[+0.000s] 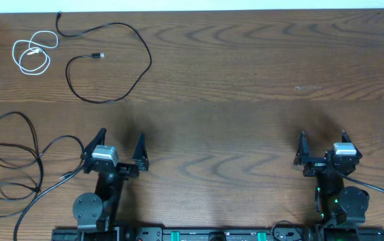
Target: Untangle cables
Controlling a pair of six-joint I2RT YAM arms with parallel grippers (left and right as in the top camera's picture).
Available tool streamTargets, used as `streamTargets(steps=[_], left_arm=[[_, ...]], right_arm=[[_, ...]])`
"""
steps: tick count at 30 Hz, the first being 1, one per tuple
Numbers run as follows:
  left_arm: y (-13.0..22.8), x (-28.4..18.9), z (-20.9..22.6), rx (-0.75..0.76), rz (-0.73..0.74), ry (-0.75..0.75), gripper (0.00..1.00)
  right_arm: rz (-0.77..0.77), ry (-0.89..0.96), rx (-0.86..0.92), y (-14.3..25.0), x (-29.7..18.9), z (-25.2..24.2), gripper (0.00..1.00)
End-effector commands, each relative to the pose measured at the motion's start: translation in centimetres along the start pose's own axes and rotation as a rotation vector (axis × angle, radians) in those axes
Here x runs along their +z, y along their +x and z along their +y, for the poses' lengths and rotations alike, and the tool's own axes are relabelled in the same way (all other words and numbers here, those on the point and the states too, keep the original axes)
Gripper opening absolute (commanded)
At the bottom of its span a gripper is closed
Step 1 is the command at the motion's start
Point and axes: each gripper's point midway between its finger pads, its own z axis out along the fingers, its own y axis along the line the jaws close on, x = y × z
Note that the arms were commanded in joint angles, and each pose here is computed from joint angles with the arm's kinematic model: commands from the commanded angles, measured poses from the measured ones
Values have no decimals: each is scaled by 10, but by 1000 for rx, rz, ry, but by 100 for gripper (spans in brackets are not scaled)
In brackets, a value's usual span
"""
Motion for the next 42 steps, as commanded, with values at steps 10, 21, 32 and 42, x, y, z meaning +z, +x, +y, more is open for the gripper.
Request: streamTargets(steps=[10, 21, 32, 42], left_arm=[[-8, 0, 16, -23, -73, -85, 98], [2, 1, 28, -85, -82, -147, 98], [64, -5, 43, -112, 164, -241, 98], [64, -5, 43, 30, 180, -224, 98]], right_arm=[[-1, 4, 6, 0, 0, 0, 99], [-1, 3, 6, 0, 0, 0, 99], [-1, 3, 6, 0, 0, 0, 99], [-1, 4, 6, 0, 0, 0, 99]])
